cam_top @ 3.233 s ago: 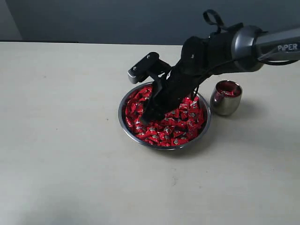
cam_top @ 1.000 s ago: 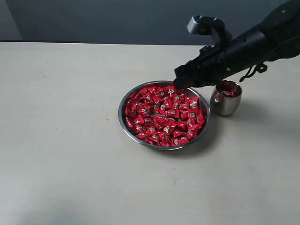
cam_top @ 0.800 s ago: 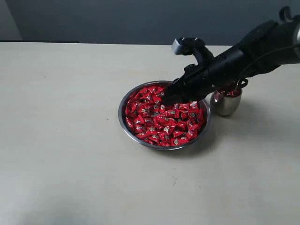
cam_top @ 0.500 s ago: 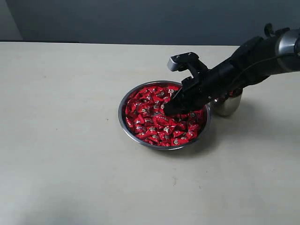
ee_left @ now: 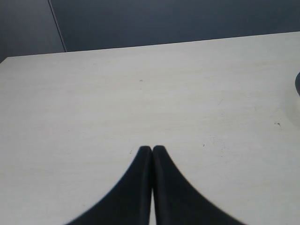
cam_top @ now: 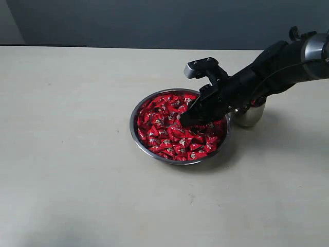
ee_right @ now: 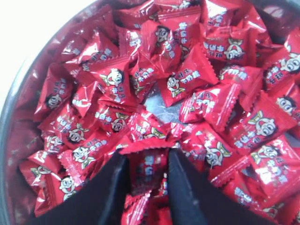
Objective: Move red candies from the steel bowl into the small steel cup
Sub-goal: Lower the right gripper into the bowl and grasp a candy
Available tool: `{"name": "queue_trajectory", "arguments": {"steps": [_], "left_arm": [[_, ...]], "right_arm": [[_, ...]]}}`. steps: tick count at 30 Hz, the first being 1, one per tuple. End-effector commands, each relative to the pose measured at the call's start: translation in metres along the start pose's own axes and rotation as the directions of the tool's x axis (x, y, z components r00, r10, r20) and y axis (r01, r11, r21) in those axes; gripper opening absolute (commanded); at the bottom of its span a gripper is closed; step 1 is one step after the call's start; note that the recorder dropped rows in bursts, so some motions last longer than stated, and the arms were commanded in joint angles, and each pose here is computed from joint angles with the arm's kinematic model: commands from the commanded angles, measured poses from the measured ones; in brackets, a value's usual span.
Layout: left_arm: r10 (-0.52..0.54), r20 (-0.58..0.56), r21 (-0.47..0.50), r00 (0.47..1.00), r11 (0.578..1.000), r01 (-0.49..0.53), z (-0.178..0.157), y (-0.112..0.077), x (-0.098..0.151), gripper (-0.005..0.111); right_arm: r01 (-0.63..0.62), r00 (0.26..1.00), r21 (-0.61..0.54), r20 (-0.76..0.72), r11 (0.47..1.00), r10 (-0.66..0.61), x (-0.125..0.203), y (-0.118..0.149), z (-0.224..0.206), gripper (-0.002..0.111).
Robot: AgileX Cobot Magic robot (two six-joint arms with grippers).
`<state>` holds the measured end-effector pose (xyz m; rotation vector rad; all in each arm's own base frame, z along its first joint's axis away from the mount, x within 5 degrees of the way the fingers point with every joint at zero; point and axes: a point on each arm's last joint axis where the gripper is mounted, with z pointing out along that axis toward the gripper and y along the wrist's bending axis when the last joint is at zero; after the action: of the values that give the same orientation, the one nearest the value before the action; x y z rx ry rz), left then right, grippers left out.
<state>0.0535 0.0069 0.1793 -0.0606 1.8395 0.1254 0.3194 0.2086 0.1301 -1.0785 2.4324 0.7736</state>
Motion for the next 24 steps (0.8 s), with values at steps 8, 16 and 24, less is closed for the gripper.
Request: {"name": "queue_trajectory", "arguments": {"steps": [8, 16, 24], "left_arm": [[0.002, 0.018, 0.004, 1.000, 1.000, -0.002, -0.001, 0.000, -0.003, 0.000], [0.002, 0.018, 0.004, 1.000, 1.000, -0.002, -0.001, 0.000, -0.003, 0.000], [0.002, 0.018, 0.004, 1.000, 1.000, -0.002, -0.001, 0.000, -0.003, 0.000]], "right_arm": [[0.015, 1.000, 0.021, 0.017, 1.000, -0.016, -0.003, 0.001, -0.004, 0.007], [0.041, 0.997, 0.036, 0.067, 0.998, -0.043, -0.014, 0.009, -0.022, 0.003], [0.022, 0.998, 0.008, 0.066, 1.000, -0.023, -0.014, 0.012, -0.023, 0.039]]}}
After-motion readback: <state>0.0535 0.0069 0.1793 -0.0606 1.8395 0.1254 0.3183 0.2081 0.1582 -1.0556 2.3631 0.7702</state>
